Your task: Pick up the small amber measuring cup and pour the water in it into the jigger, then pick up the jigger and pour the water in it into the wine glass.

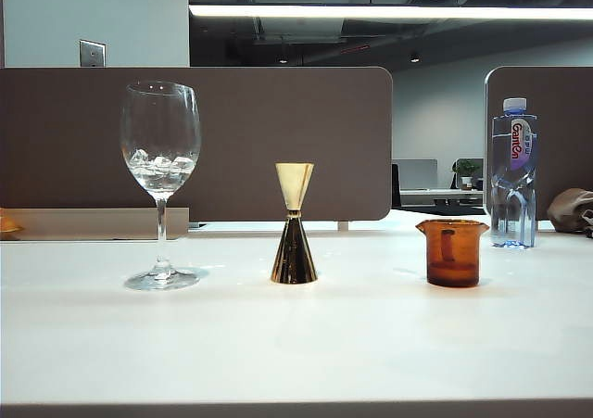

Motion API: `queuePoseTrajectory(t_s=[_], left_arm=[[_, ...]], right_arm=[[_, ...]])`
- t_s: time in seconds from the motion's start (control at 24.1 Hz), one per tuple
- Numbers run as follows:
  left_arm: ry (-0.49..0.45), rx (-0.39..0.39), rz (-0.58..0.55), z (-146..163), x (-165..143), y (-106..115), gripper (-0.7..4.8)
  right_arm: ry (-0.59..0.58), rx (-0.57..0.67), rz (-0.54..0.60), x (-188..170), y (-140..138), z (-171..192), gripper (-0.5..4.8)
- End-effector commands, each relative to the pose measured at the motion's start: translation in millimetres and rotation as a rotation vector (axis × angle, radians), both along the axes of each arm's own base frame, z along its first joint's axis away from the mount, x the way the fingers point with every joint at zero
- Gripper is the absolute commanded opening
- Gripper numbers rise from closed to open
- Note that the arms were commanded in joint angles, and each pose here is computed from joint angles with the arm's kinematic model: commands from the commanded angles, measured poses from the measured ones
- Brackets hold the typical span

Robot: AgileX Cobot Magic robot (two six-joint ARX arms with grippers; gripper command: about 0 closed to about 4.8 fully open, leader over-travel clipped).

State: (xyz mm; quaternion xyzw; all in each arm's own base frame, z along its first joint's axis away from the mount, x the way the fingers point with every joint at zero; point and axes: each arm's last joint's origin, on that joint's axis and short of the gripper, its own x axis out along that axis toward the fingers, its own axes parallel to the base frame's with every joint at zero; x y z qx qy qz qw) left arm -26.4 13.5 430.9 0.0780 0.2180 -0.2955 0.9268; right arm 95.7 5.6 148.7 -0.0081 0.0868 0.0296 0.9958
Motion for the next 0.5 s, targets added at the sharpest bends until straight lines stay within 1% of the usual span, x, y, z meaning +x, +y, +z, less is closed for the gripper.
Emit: queuePoseTrajectory(t_s=[0.04, 0.08, 0.12, 0.17, 0.21, 0.25, 0.29, 0.46, 0.5], left_arm=[[0.002, -0.003, 0.004, 0, -1, 0, -0.02], [0.002, -0.003, 0.004, 0, -1, 0, -0.02], [0.001, -0.002, 0.004, 0, -1, 0, -0.02], [0.001, -0.003, 0.004, 0, -1, 0, -0.02], [0.002, -0.003, 0.003, 0, -1, 0, -0.02], [0.002, -0.002, 0.003, 0, -1, 0, -0.02], [0.001, -0.003, 0.004, 0, -1, 0, -0.02], [0.002, -0.003, 0.004, 0, -1, 0, -0.02], [0.002, -0.003, 0.004, 0, -1, 0, -0.02]], right_arm=[[-0.005, 0.018, 0.002, 1, 0, -1, 0.04], [-0.004, 0.033, 0.002, 1, 0, -1, 0.04], [0.002, 0.096, 0.012, 0, 1, -1, 0.03], [0.004, 0.116, 0.010, 0, 1, -1, 0.03], [-0.004, 0.186, -0.001, 0, 1, 2, -0.02], [-0.008, 0.224, -0.006, 0, 1, 5, -0.02], [-0.022, 0.256, -0.010, -3, 1, 17, -0.02], [-0.069, 0.251, -0.030, -15, -1, 52, -0.02], [-0.118, 0.247, -0.072, -24, -3, 76, -0.03]])
